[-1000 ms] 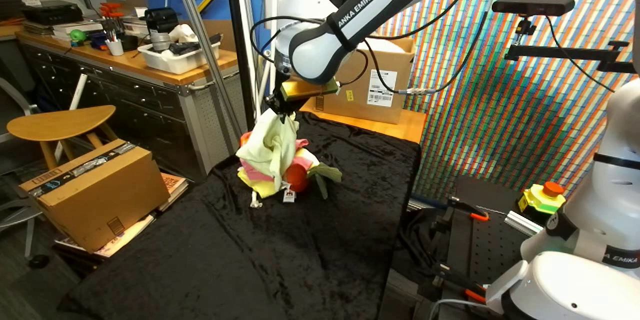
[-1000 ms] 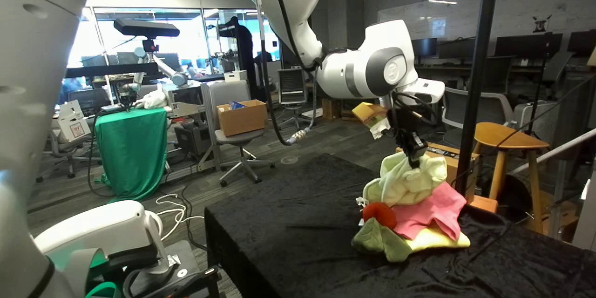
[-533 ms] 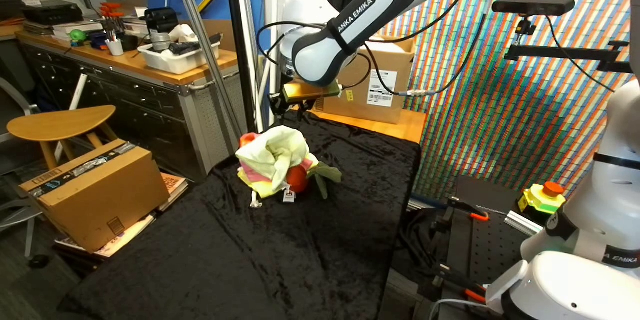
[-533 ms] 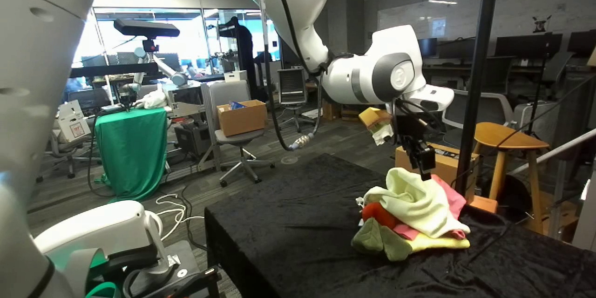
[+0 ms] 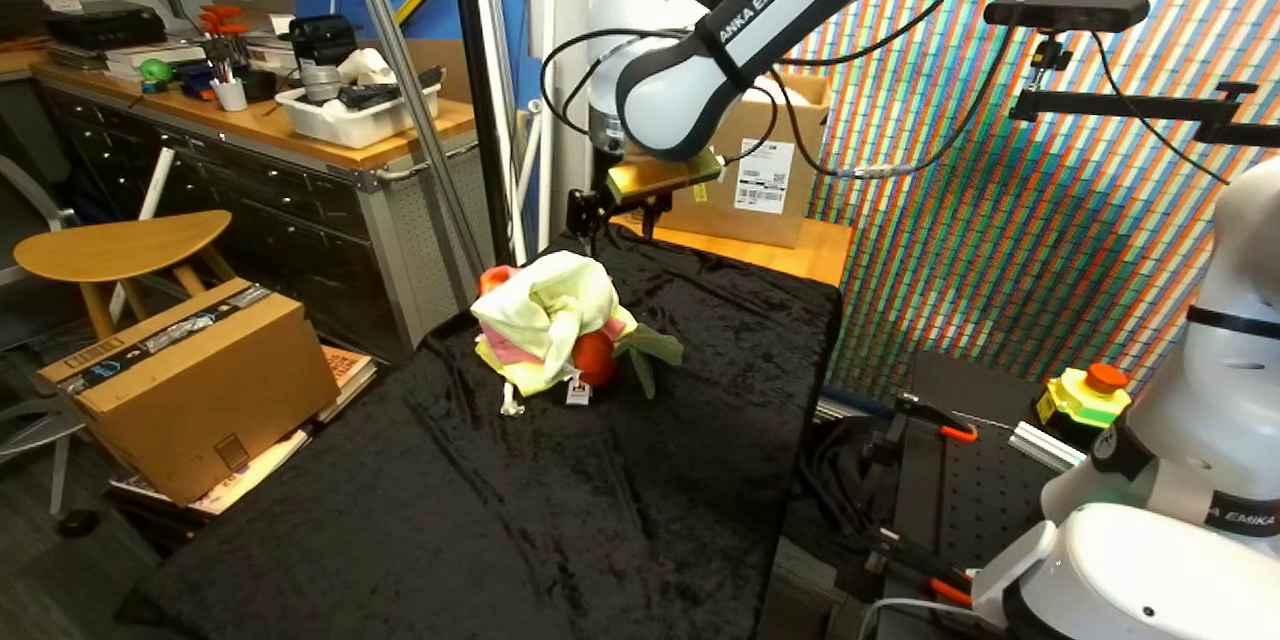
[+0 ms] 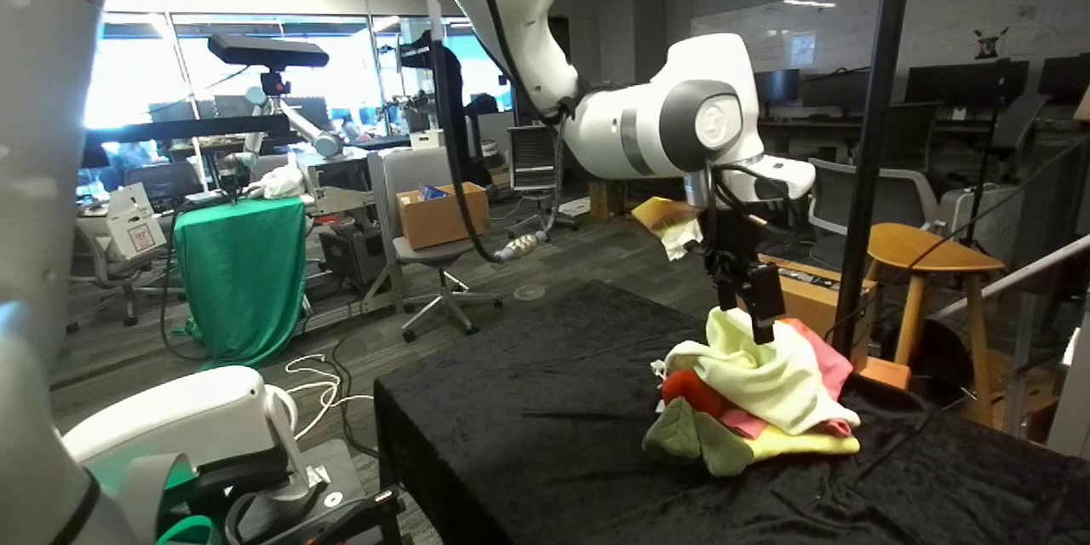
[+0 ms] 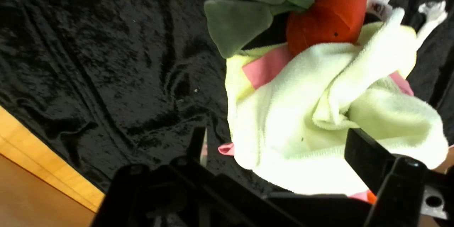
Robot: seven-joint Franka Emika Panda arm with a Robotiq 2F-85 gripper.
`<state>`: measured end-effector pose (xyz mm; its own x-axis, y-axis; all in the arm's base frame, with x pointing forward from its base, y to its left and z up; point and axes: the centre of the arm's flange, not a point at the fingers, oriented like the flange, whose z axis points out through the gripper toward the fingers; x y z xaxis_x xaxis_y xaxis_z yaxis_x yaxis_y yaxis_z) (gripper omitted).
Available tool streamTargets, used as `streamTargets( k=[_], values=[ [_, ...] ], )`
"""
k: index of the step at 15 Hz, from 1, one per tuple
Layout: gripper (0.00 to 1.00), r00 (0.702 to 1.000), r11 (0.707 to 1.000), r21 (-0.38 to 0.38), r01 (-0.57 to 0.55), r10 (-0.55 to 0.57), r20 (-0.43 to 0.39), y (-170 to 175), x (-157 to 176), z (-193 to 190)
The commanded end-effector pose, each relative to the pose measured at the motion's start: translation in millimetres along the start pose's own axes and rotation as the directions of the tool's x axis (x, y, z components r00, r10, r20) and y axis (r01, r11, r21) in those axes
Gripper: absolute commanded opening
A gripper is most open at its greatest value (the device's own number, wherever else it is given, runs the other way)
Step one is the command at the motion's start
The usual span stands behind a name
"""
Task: Put all the items on the table in one place
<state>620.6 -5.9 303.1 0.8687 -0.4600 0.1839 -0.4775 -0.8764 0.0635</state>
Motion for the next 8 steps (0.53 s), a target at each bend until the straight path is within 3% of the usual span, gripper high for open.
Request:
streamTargets(
  k=[1, 8],
  values=[
    [1.0, 0.99, 0.992, 0.01, 0.127, -0.128, 0.059, 34.5, -46.6, -68.6],
    [1.0, 0.947, 0.956, -0.011, 0.293, -0.289, 0.142, 88.1, -115.2, -173.7]
  ],
)
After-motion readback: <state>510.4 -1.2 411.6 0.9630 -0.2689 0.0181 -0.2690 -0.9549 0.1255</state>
